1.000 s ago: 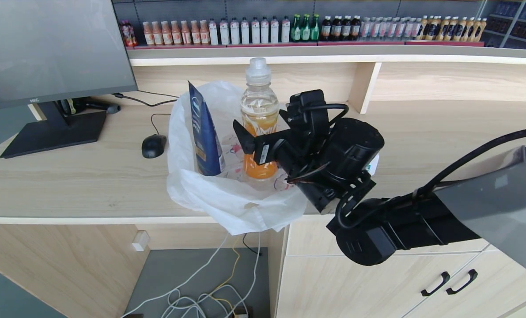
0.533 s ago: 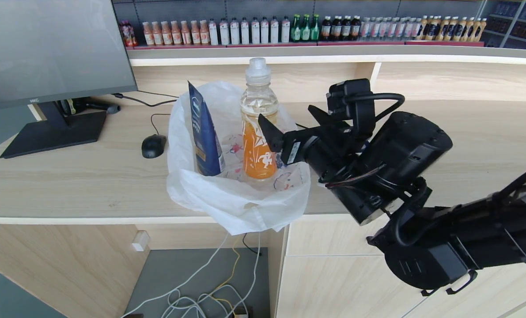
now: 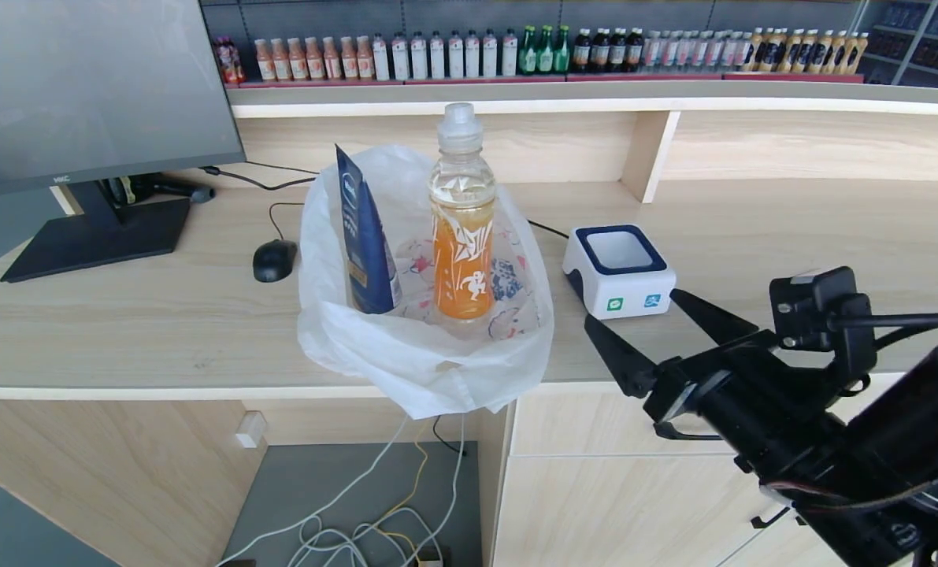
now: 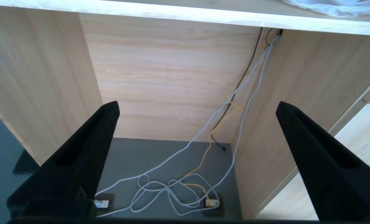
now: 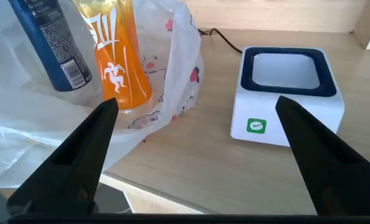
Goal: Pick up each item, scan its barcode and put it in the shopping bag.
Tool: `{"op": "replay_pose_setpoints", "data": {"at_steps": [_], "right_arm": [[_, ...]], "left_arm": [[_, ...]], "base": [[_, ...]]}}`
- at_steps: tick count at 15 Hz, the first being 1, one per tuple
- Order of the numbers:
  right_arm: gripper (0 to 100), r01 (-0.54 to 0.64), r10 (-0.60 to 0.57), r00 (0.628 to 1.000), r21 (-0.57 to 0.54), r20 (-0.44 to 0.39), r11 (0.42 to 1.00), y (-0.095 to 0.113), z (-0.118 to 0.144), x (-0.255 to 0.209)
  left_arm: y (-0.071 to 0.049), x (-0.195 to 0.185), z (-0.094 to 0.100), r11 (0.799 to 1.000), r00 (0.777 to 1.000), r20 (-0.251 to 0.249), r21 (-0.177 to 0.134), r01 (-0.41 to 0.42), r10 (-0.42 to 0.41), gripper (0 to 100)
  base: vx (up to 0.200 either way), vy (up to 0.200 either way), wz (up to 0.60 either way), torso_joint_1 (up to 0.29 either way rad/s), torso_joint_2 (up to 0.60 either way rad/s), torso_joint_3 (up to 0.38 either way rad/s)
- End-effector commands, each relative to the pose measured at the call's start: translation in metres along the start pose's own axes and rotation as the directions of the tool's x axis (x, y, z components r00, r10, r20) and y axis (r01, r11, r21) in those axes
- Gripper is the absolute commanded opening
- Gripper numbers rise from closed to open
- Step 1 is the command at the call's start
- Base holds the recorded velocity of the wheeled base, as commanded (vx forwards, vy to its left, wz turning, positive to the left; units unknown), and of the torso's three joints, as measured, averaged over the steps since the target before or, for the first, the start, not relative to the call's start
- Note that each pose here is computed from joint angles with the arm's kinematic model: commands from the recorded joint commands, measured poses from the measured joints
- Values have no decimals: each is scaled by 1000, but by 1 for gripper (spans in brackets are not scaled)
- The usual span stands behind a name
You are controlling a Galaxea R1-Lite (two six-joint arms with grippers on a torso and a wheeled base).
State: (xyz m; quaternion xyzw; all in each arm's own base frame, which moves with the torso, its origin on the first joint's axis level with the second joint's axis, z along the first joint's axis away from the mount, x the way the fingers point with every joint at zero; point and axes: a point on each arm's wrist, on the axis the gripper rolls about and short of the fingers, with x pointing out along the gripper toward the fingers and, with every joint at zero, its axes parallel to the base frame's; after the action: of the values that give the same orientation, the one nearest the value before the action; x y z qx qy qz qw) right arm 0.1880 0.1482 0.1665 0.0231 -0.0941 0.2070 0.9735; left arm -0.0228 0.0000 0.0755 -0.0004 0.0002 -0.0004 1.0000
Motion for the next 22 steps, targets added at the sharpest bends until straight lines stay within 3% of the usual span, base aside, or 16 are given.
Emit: {"op": "replay_pose_setpoints", "data": {"at_steps": [1,3,5,10,15,22], "right_arm": [[100,19,-19,1000,17,20,1000,-22,12,-66],[100,16,-16,1000,25,16,1000,-28,12,-89],[100,18,-24,999,120,47,993,-32,21,-101],[100,5,0,999,120,-41,993,-46,24,-159],[100,-122,128,982,47,-139,991,-62,-10,-238],[100,-130,126,965,-1,-229,992,-67,-35,-261]], "left_arm": [[0,0,0,1000,1000,0,-1,-1,1,100],[0,0,0,1000,1000,0,-1,1,-1,100],[0,0,0,1000,1000,0,-1,1,-1,100],[0,0,0,1000,1000,0,1,1,-1,100],[0,0,0,1000,1000,0,2,1,-1,100],[0,0,0,1000,1000,0,2,1,-1,100]], "base": [[0,0,0,0,0,0],[0,0,0,0,0,0],[0,0,0,0,0,0],[0,0,0,0,0,0],[0,0,0,0,0,0],[0,0,0,0,0,0]]}}
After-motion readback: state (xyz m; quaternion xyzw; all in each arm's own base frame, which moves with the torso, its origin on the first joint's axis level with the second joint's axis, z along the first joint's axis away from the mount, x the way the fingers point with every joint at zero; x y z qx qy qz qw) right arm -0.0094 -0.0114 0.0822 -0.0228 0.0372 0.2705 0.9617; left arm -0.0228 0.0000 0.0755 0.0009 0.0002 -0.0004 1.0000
